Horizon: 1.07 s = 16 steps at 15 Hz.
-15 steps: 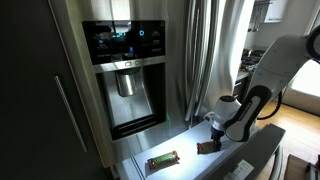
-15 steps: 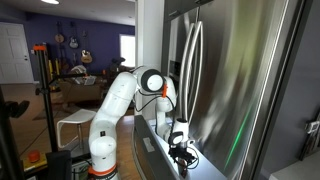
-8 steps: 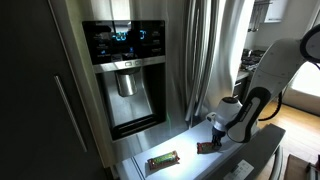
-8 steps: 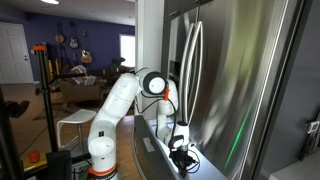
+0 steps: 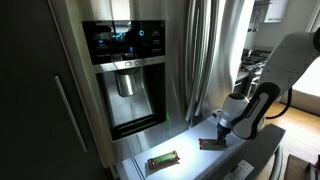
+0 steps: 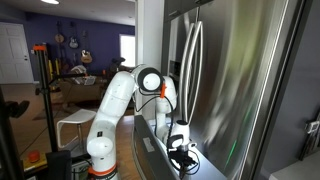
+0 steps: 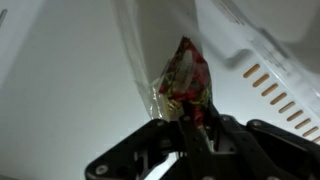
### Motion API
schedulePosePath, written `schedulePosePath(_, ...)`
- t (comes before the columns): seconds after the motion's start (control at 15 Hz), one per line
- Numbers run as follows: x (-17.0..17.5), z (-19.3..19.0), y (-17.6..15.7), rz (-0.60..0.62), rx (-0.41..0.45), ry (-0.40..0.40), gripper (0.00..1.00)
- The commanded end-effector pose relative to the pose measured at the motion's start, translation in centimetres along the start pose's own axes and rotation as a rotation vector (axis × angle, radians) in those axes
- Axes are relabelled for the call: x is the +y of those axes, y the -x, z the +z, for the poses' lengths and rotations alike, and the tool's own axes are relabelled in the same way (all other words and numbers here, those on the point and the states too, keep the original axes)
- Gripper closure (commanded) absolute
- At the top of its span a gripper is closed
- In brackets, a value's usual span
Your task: Move the candy bars to the far right end
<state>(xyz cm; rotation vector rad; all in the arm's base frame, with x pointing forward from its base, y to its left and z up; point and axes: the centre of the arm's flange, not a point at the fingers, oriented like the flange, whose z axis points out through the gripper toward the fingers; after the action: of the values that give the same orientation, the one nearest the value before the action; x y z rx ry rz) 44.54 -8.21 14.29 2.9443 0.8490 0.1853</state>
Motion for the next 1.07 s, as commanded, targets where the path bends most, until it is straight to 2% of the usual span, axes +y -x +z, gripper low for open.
schedulePosePath(0.0, -0.6, -4.1, 2.6, 0.036, -0.003, 0.041, 0.99)
schedulePosePath(0.4, 0.8, -10.5, 5.6, 0.156, 0.026, 0.123, 0.97)
schedulePosePath(0.73, 1.6, -14.5, 7.7, 0.38, -0.02, 0.044, 0.97)
schedulePosePath(1.0, 2.1, -17.6, 9.7, 0.52, -0.018, 0.011, 0.97)
